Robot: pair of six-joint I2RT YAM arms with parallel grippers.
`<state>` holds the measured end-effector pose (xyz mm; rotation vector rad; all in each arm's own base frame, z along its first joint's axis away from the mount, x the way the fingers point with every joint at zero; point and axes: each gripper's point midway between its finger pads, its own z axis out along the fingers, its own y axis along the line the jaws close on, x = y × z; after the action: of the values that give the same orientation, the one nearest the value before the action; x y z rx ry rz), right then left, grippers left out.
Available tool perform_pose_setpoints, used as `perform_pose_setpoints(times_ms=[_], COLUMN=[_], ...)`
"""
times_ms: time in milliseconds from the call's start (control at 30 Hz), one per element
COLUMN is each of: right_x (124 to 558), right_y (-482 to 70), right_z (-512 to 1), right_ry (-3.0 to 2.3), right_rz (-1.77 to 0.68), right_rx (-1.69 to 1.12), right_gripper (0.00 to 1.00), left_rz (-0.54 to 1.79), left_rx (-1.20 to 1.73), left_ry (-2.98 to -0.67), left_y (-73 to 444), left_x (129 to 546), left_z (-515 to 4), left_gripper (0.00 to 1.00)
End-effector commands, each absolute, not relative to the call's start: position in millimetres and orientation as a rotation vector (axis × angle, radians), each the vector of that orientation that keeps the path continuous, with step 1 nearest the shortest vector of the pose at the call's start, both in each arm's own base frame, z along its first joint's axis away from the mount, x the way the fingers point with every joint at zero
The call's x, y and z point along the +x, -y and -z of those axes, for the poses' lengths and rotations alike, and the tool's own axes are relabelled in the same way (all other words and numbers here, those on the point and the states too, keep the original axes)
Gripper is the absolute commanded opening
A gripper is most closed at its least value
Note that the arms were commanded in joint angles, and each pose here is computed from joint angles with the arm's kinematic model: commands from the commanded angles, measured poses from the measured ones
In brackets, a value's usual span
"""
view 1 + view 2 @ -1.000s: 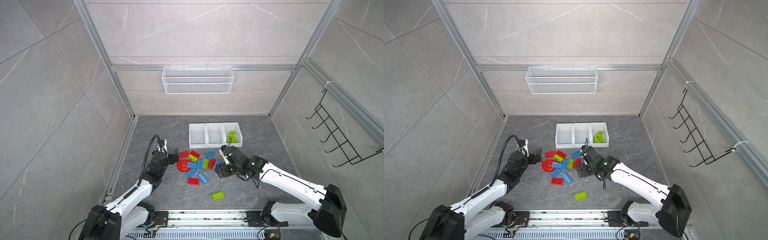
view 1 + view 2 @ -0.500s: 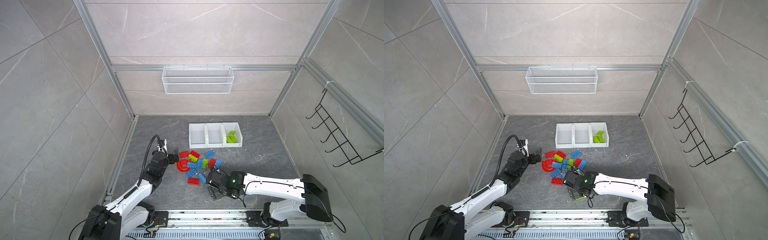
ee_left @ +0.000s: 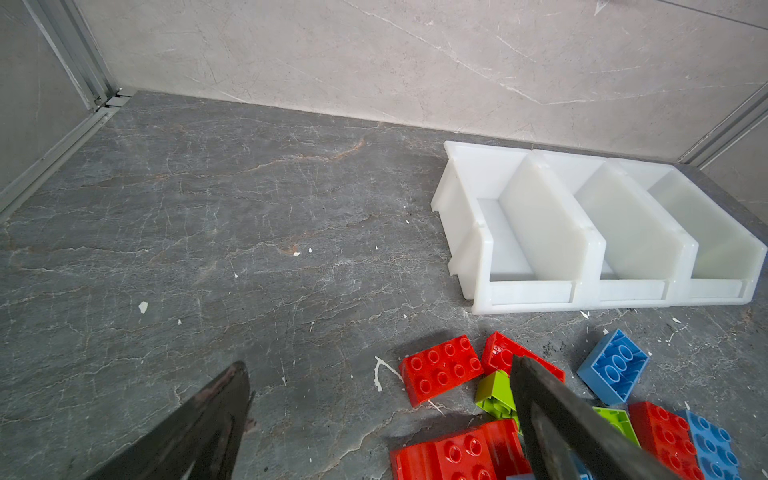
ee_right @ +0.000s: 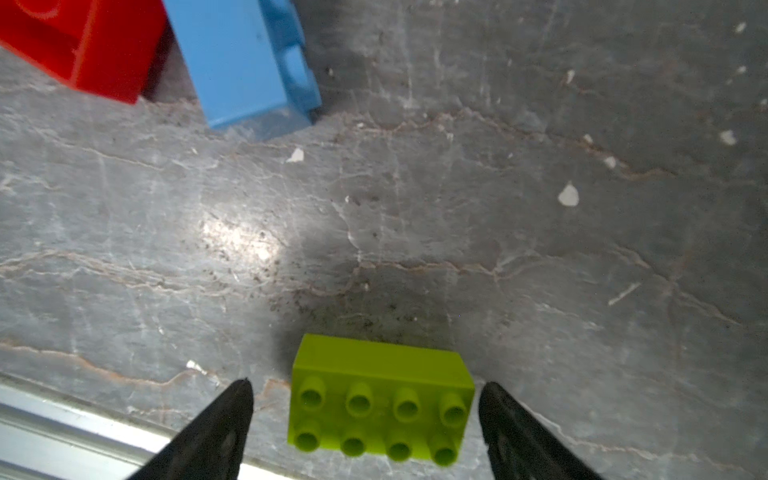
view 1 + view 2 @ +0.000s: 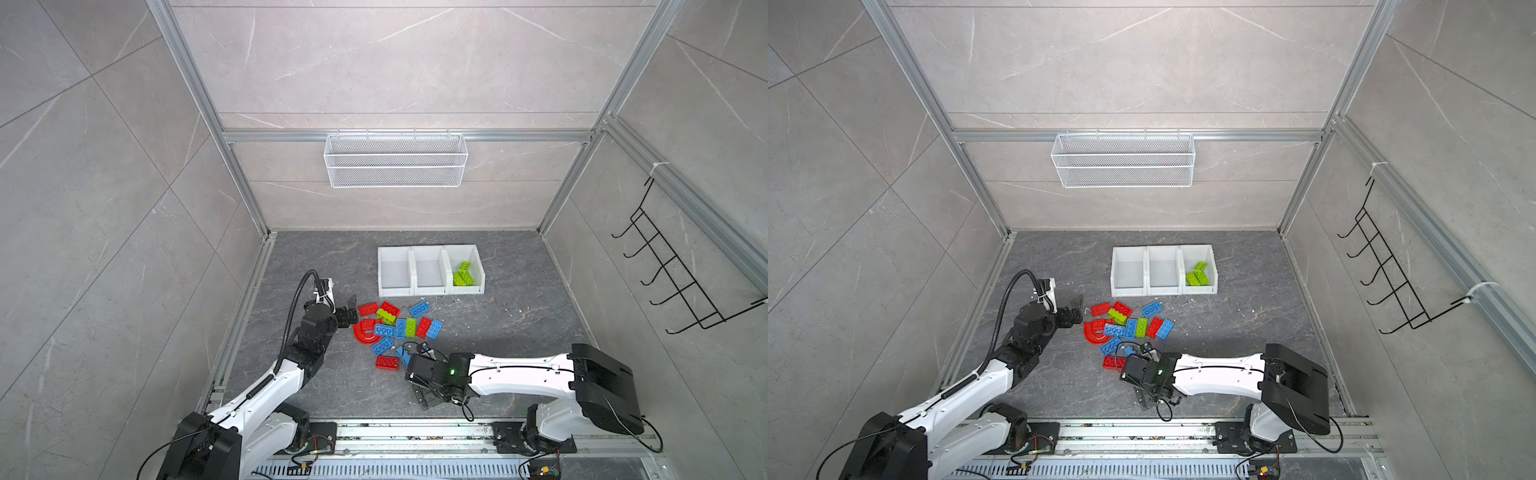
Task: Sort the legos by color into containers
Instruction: 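Move the right gripper to the lime-green brick nearest the robot and grasp, then carry the lime-green brick to the farthest bin compartment and release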
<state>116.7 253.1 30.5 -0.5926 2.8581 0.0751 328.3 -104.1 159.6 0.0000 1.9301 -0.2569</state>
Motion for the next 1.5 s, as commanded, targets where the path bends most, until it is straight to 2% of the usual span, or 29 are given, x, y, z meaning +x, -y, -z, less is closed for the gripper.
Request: perform_pose_setpoints(times_ms=[0, 267, 667, 933, 1100, 1300, 1467], right_x=[116, 113, 111, 133, 183, 279, 362], right_y=[-246, -239, -244, -246, -241, -219, -189], right_z=[-25, -16, -11, -42, -83, -134, -148], right_ry=[-2.863, -2.876, -2.864, -2.773, -2.715, -2.613, -2.567], right_rz=[-0.038, -0.012, -0.095, -0.151, -0.239, -0.341, -0.412], right_rx=[-0.567, -0.566, -0.570, -0.562, -0.550, -0.425, -0.254], right_gripper=[0.86, 0.82, 0.70, 0.60, 0.55, 0.54, 0.52], left_rz=[0.269, 0.259, 0.258, 0.260, 0.265, 0.265, 0.234], left_rx=[-0.023, -0.022, -0.022, -0.021, -0.021, -0.022, -0.035], left_ry=[-1.872, -1.877, -1.877, -1.884, -1.882, -1.881, -1.892], left_y=[103, 102, 102, 103, 104, 104, 100], left_x=[333, 335, 335, 336, 336, 336, 339], left_z=[-181, -179, -179, -177, -178, -177, -170], left_gripper=[1.00, 1.00, 1.00, 1.00, 1.00, 1.00, 1.00])
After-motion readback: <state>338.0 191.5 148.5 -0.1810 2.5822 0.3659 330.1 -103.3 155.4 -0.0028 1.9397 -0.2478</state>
